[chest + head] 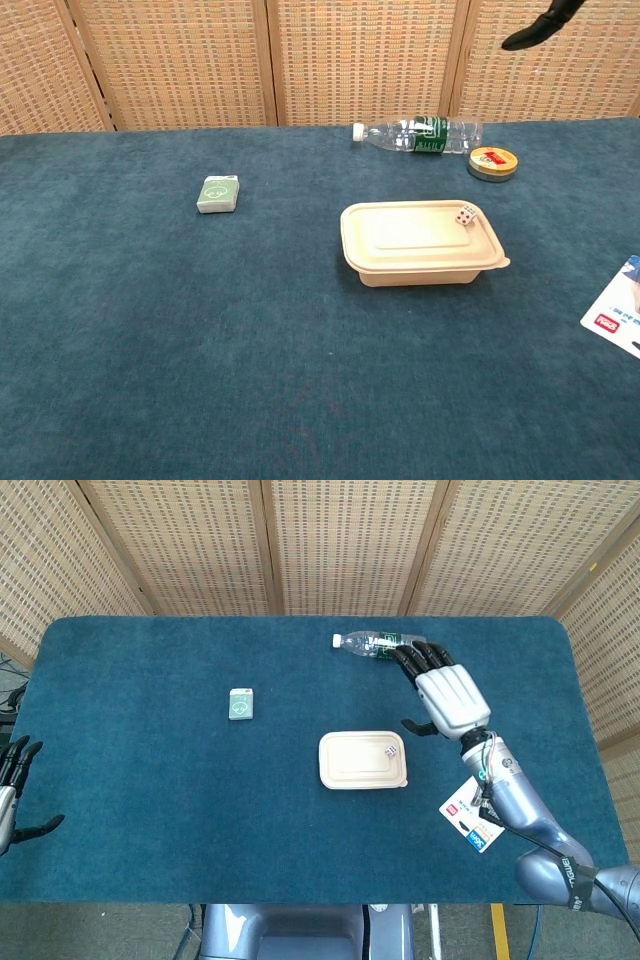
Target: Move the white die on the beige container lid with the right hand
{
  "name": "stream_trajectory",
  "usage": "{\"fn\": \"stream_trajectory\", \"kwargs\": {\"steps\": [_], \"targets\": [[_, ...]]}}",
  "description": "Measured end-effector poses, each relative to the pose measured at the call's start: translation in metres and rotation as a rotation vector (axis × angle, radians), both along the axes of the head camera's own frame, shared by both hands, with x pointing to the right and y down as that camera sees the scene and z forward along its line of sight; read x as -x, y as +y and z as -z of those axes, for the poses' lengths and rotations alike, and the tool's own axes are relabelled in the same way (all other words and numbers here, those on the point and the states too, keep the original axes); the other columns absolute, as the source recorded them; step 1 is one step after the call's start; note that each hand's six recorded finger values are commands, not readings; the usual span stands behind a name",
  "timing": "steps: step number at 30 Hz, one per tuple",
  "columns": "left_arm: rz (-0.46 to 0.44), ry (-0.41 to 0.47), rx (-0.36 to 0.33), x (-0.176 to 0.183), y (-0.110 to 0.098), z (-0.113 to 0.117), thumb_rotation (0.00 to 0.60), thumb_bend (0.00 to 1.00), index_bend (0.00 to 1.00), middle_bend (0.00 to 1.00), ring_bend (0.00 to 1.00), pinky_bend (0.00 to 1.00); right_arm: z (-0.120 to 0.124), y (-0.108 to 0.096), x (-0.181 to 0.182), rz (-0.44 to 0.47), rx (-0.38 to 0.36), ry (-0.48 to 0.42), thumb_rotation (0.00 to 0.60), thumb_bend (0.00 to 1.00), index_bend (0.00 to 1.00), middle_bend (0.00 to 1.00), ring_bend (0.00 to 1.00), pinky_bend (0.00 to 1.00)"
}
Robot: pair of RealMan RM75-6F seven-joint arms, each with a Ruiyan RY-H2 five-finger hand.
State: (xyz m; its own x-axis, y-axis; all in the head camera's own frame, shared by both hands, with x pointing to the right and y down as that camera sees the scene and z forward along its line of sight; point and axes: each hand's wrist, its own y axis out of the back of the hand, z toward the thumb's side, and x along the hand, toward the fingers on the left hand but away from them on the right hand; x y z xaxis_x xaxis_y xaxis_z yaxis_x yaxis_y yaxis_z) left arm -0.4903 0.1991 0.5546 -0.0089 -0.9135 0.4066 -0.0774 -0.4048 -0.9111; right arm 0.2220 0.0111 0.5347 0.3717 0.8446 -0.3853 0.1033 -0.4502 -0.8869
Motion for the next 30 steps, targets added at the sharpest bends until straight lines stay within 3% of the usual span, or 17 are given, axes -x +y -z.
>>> {"fn": "stream_trajectory", "kwargs": {"steps": [4, 10, 18, 25, 30], "targets": [[0.001, 0.002, 0.001, 0.001, 0.0, 0.001, 0.6, 0.0, 0.0, 0.0, 0.0, 0.0, -0.001, 0.014, -0.022, -0.018, -0.025, 0.007, 0.6, 0.23, 0.05, 0.08, 0.01, 0.07], [-0.005, 0.002, -0.002, 0.0, 0.002, 0.002, 0.6, 0.0, 0.0, 0.0, 0.0, 0.0, -0.017, 0.051, -0.086, -0.089, -0.06, 0.069, 0.6, 0.01, 0.04, 0.01, 0.0, 0.07], [-0.005, 0.001, -0.004, -0.006, 0.007, 0.001, 0.6, 0.0, 0.0, 0.0, 0.0, 0.0, -0.048, 0.122, -0.17, -0.214, -0.054, 0.133, 0.6, 0.0, 0.0, 0.0, 0.0, 0.03], [0.016, 0.007, 0.0, -0.006, 0.013, -0.001, 0.6, 0.0, 0.0, 0.0, 0.0, 0.0, -0.057, 0.174, -0.204, -0.369, -0.021, 0.02, 0.6, 0.0, 0.0, 0.0, 0.0, 0.02], [0.007, -0.008, -0.007, -0.004, 0.014, 0.0, 0.6, 0.0, 0.0, 0.0, 0.0, 0.0, -0.046, 0.191, -0.214, -0.411, -0.036, -0.031, 0.6, 0.0, 0.0, 0.0, 0.0, 0.02]]}}
